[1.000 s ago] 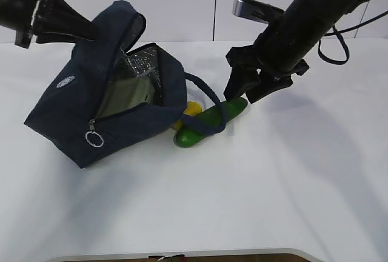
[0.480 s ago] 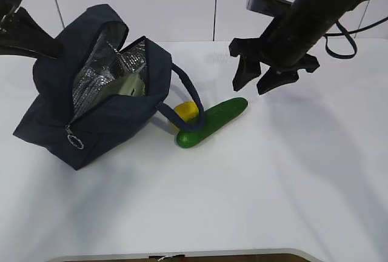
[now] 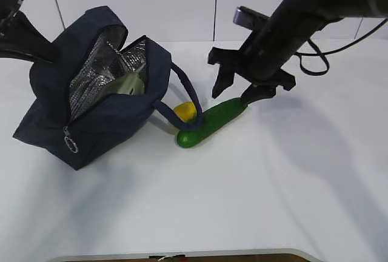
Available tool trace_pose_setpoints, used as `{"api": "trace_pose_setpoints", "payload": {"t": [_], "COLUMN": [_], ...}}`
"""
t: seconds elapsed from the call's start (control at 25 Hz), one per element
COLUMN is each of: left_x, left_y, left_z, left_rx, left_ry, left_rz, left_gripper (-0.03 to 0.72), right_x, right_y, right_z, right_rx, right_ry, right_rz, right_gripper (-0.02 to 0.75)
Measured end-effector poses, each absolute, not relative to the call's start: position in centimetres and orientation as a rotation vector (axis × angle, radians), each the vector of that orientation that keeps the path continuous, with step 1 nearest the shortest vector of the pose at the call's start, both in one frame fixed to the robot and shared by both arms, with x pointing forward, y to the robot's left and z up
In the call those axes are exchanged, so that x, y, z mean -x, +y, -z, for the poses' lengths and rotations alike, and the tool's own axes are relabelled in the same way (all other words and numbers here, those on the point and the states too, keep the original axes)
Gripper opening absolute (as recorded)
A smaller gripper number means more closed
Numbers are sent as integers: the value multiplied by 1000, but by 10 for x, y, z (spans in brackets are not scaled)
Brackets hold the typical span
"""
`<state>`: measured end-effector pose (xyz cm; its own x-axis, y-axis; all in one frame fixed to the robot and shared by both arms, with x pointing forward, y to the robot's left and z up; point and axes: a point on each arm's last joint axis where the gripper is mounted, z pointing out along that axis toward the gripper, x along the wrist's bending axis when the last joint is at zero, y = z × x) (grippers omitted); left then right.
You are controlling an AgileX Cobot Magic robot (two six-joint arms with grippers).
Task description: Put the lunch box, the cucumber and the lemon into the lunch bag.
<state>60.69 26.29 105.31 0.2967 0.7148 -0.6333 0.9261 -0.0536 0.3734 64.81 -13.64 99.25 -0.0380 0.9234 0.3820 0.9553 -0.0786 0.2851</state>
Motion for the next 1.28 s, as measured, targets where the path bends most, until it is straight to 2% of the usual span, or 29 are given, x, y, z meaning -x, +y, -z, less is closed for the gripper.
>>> {"api": "trace_pose_setpoints", "payload": {"t": [0.32, 1.28], "left_x": [-605, -605], "left_y": [267, 267], "left_z": [-1049, -1048], "left_rx": [-1893, -1899], "left_ry": [1489, 1491], "left_rz": [327, 324], "left_gripper": [8, 8], "right_x": [-652, -662], "right_y": [-134, -127], "right_z": [-971, -948], "right_rx": [2231, 2368], "right_ry": [-2003, -1784], "right_rz": [662, 708], "right_gripper": [501, 501]}}
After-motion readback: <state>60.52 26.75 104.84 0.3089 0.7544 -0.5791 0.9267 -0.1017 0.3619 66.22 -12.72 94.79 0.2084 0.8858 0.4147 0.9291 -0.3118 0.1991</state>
